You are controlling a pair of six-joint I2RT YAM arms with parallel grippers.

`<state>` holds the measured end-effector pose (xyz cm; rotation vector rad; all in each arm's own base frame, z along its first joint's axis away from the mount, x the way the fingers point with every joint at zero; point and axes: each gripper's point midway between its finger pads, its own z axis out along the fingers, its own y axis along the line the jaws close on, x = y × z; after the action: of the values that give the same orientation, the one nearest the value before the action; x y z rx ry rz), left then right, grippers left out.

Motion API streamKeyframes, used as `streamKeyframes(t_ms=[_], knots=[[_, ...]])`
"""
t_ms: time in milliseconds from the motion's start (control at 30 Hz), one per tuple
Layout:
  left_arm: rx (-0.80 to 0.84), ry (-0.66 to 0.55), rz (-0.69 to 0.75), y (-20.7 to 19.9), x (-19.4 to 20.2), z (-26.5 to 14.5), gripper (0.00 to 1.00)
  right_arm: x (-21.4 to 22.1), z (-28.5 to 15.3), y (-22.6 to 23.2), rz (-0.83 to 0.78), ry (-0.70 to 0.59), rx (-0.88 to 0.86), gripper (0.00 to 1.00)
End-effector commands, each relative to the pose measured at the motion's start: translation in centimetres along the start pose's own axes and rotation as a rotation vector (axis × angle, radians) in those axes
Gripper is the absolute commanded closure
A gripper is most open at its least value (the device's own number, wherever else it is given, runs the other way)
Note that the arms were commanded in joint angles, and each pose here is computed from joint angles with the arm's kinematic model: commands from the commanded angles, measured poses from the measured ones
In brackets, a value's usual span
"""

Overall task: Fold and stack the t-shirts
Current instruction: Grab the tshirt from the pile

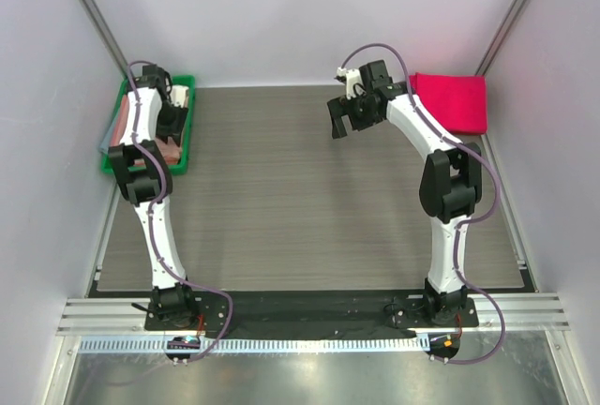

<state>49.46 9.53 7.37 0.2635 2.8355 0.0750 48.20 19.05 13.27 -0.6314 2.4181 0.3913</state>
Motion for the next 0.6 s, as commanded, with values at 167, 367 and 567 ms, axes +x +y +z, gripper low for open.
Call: streamKeyframes(t_ms=[167,367,567], knots=[[-0.074,-0.003,0.046,2.0,-0.3,0.6,0.65,-2.0,-0.4,-0.1,-0.021,-0.051,0.001,0.00],[-0.072,-0.001,0.046,2.0,-0.3,1.2,0.68,-1.8,-0.4,-0.4,-0.030,-0.045,0.017,0.00],[-0.064,0.034,0.048,1.9,0.4,2.2,0.64,-1.7,-0.7,-0.5,-0.038,-0.046,0.023,0.00]])
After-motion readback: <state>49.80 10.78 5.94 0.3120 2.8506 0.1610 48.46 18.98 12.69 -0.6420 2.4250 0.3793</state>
